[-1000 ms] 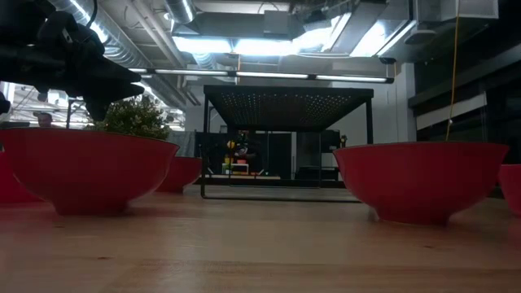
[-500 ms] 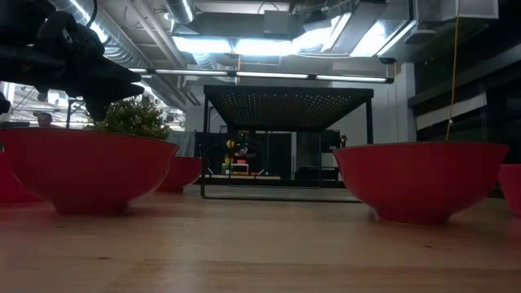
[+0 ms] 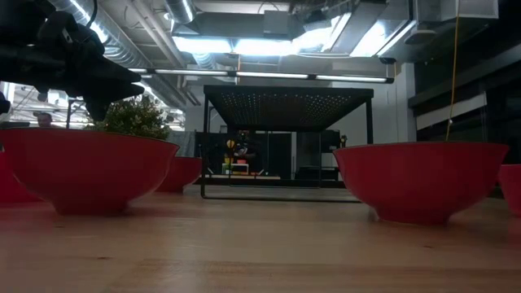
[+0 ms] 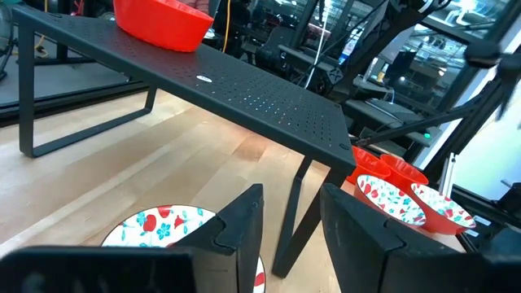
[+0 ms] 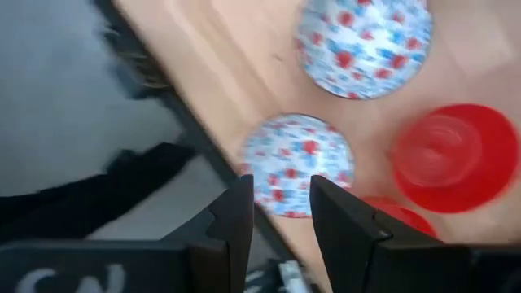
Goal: Pick & Place Mini bowls
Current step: Stack the red bowl on top of the other red bowl on the shelf
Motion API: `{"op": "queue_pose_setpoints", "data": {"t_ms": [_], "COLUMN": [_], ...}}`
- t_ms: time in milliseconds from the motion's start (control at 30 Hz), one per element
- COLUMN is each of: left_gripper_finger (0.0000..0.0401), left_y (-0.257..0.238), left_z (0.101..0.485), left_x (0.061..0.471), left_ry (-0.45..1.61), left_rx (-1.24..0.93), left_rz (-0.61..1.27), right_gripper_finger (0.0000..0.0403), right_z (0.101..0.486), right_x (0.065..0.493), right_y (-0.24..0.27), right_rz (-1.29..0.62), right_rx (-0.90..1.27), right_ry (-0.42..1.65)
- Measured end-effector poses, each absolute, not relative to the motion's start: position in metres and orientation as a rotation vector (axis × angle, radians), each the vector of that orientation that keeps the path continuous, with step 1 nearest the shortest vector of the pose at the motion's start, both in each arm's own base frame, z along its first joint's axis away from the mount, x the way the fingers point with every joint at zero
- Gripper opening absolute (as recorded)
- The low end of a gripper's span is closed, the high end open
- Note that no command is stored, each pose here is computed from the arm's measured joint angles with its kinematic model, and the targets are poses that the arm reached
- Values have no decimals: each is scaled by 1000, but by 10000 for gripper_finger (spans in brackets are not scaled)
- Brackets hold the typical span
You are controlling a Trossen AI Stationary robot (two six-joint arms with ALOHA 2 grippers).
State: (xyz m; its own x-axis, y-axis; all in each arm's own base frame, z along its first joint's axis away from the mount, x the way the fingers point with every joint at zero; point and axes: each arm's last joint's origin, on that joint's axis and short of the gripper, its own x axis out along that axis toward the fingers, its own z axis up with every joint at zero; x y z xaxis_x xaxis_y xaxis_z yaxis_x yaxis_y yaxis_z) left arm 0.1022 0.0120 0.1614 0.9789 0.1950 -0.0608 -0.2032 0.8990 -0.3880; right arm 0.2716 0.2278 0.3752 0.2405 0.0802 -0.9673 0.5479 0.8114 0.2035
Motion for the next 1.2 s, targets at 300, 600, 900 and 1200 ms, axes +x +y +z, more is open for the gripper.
{"op": "queue_pose_setpoints", "data": {"t_ms": [300, 600, 900, 1200], "left_gripper_finger": [120, 121, 121, 121], "left_y": [12, 12, 12, 12], "left_z": [161, 161, 161, 161], "left_x": [102, 102, 102, 102], "left_ry": [21, 21, 21, 21], "left_rx": [-403, -404, -403, -404], "left_rz": [207, 207, 207, 206], "right_gripper_finger": [123, 123, 123, 123], "right_z": [318, 277, 237, 204], "right_x": [266, 259, 259, 262], "right_y": [230, 223, 218, 203], "right_rz": [-463, -691, -764, -808], "right_rx": [342, 341, 372, 401], "right_ry": [1404, 1434, 1433, 1459]}}
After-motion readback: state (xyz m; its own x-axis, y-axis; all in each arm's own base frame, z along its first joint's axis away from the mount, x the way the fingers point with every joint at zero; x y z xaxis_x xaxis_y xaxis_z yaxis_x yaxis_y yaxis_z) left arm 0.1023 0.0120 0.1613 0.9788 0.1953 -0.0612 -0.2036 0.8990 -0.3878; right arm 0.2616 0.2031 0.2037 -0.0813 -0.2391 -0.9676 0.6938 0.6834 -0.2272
